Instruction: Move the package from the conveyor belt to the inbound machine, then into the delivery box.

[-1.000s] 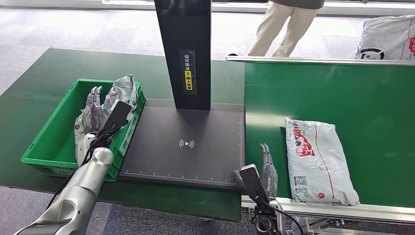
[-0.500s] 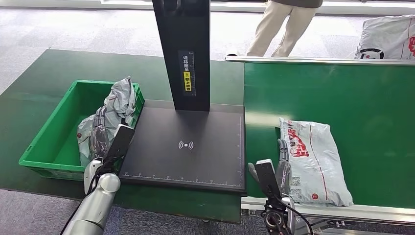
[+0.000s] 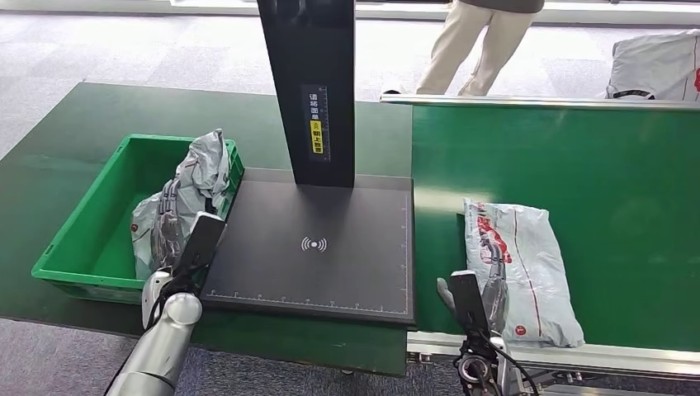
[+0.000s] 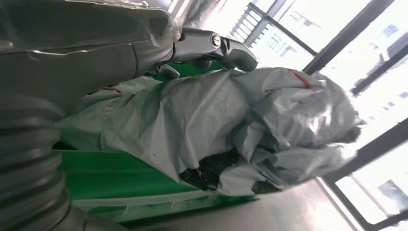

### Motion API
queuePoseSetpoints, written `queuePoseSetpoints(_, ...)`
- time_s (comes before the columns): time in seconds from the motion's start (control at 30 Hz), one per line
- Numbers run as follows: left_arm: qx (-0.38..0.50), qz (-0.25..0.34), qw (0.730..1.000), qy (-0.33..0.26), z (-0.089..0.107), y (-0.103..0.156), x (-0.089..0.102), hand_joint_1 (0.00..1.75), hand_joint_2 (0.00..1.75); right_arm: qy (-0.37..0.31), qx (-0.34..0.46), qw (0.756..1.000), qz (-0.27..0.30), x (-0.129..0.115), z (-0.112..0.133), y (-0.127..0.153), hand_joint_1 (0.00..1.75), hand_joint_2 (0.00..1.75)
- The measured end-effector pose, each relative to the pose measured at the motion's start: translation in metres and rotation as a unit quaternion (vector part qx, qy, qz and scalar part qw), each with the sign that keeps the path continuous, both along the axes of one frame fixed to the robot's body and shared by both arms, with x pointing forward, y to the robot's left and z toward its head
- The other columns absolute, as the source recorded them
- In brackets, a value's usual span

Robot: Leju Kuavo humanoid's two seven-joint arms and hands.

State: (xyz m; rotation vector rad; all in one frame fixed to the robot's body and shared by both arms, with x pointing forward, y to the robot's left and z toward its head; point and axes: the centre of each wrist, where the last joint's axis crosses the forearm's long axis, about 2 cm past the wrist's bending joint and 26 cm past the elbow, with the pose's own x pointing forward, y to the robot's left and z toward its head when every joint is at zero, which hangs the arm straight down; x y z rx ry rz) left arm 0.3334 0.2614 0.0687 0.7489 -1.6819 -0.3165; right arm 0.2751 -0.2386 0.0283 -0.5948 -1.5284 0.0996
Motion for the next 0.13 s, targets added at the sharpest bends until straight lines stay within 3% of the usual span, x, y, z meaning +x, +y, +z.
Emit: queuePoseSetpoints(0.13, -0.054, -0.038, 0.997, -0.048, -0.002, -0.004, -0.018, 0.0, 1.75, 0.003, 0.0, 1.0, -0.004, 0.0, -0.001, -0.003, 0.0, 1.75)
